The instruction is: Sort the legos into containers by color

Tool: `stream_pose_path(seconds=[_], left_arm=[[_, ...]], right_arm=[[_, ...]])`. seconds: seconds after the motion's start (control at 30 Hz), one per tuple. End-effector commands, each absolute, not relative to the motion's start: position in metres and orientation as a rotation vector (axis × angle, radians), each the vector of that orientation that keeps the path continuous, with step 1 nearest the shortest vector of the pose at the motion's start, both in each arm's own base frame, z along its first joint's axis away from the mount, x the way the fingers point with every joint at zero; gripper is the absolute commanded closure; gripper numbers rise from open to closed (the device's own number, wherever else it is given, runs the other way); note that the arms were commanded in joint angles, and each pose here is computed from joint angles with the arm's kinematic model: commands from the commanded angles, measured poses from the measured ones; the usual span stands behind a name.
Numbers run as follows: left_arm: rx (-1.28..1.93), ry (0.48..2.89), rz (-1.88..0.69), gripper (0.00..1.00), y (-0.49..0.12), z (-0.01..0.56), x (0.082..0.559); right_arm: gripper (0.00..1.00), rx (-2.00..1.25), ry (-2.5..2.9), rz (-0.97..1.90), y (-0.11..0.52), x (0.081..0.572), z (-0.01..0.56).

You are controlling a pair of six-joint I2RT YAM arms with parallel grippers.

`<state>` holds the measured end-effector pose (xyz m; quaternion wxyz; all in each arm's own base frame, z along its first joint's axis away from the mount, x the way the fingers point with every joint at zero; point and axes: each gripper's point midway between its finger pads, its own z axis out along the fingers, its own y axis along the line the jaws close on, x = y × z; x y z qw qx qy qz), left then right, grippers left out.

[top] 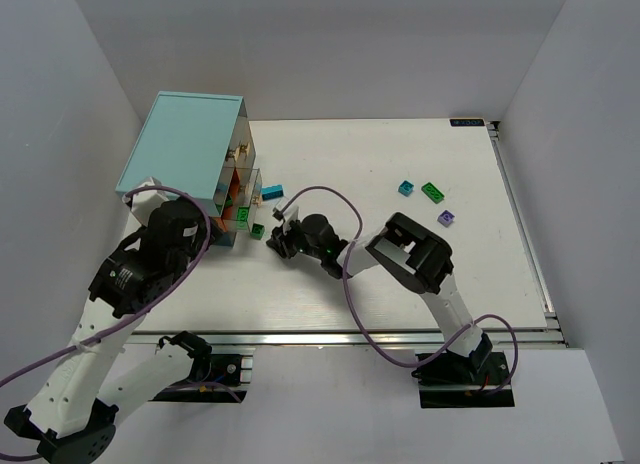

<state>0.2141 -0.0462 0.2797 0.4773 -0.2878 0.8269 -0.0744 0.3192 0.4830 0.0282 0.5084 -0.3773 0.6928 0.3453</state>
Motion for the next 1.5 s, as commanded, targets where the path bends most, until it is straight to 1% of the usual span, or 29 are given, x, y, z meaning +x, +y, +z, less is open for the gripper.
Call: stream_pose_path(seconds=[0.0, 0.07, 0.1, 0.17, 0.2, 0.23, 0.33, 0.47, 0.67, 0.97, 1.07, 1.1, 1.13, 1.17, 1.27, 1.3, 1.33, 1.37, 1.4, 1.43, 1.47], left_arm=[[-0.747, 1.968, -0.221, 0.24, -0.046, 0.29, 0.218], [-0.75, 1.968, -0.227, 0.24, -0.047, 0.29, 0.218], [-0.753, 1.968, -0.23, 0.24, -0.047, 0.289, 0.217], [-0.758, 1.969, -0.237, 0.24, -0.047, 0.288, 0.216], [-0.765, 1.97, -0.243, 0.24, -0.047, 0.287, 0.214], [-0.768, 1.97, -0.244, 0.24, -0.047, 0.287, 0.214], [-0.78, 1.967, -0.253, 0.24, -0.045, 0.287, 0.21], [-0.789, 1.962, -0.251, 0.24, -0.042, 0.289, 0.207], [-0.792, 1.953, -0.247, 0.23, -0.039, 0.289, 0.204], [-0.788, 1.945, -0.242, 0.23, -0.036, 0.291, 0.203], [-0.789, 1.942, -0.242, 0.23, -0.035, 0.292, 0.201], [-0.79, 1.943, -0.242, 0.23, -0.035, 0.292, 0.201], [-0.79, 1.945, -0.239, 0.23, -0.035, 0.291, 0.2], [-0.79, 1.944, -0.243, 0.23, -0.035, 0.292, 0.2], [-0.79, 1.939, -0.248, 0.23, -0.034, 0.293, 0.199], [-0.788, 1.935, -0.251, 0.23, -0.034, 0.294, 0.199], [-0.787, 1.933, -0.253, 0.23, -0.034, 0.295, 0.199], [-0.789, 1.929, -0.257, 0.23, -0.034, 0.296, 0.199], [-0.787, 1.923, -0.26, 0.23, -0.034, 0.296, 0.199], [-0.787, 1.922, -0.264, 0.23, -0.034, 0.296, 0.199], [-0.788, 1.918, -0.265, 0.23, -0.035, 0.295, 0.2]], right_arm=[[0.66, -0.938, 1.564, 0.841, 0.48, 0.317, 0.056], [0.51, -0.961, 1.554, 0.863, 0.479, 0.311, 0.056], [0.32, -0.959, 1.555, 0.861, 0.479, 0.311, 0.056], [0.18, -0.977, 1.527, 0.838, 0.483, 0.318, 0.057], [0.13, -0.986, 1.508, 0.836, 0.491, 0.322, 0.06], [0.12, -0.981, 1.531, 0.836, 0.489, 0.322, 0.057], [0.12, -1.009, 1.576, 0.855, 0.503, 0.328, 0.046], [0.14, -1.011, 1.578, 0.877, 0.52, 0.336, 0.057], [0.17, -1.03, 1.677, 0.834, 0.526, 0.346, 0.037], [0.32, -1.032, 1.676, 0.826, 0.524, 0.343, 0.035], [0.4, -1.026, 1.682, 0.819, 0.523, 0.345, 0.034], [0.45, -1.025, 1.685, 0.818, 0.524, 0.346, 0.034], [0.47, -1.018, 1.689, 0.813, 0.523, 0.348, 0.034], [0.53, -1.017, 1.685, 0.813, 0.524, 0.347, 0.035], [0.61, -1.014, 1.693, 0.805, 0.518, 0.346, 0.033], [0.65, -1.002, 1.661, 0.816, 0.518, 0.347, 0.047], [0.67, -1.002, 1.649, 0.826, 0.515, 0.344, 0.051], [0.69, -1.023, 1.665, 0.821, 0.503, 0.335, 0.041], [0.73, -1.012, 1.589, 0.837, 0.501, 0.334, 0.068], [0.76, -1.034, 1.549, 0.849, 0.496, 0.327, 0.078], [0.8, -1.057, 1.569, 0.843, 0.479, 0.318, 0.065]])
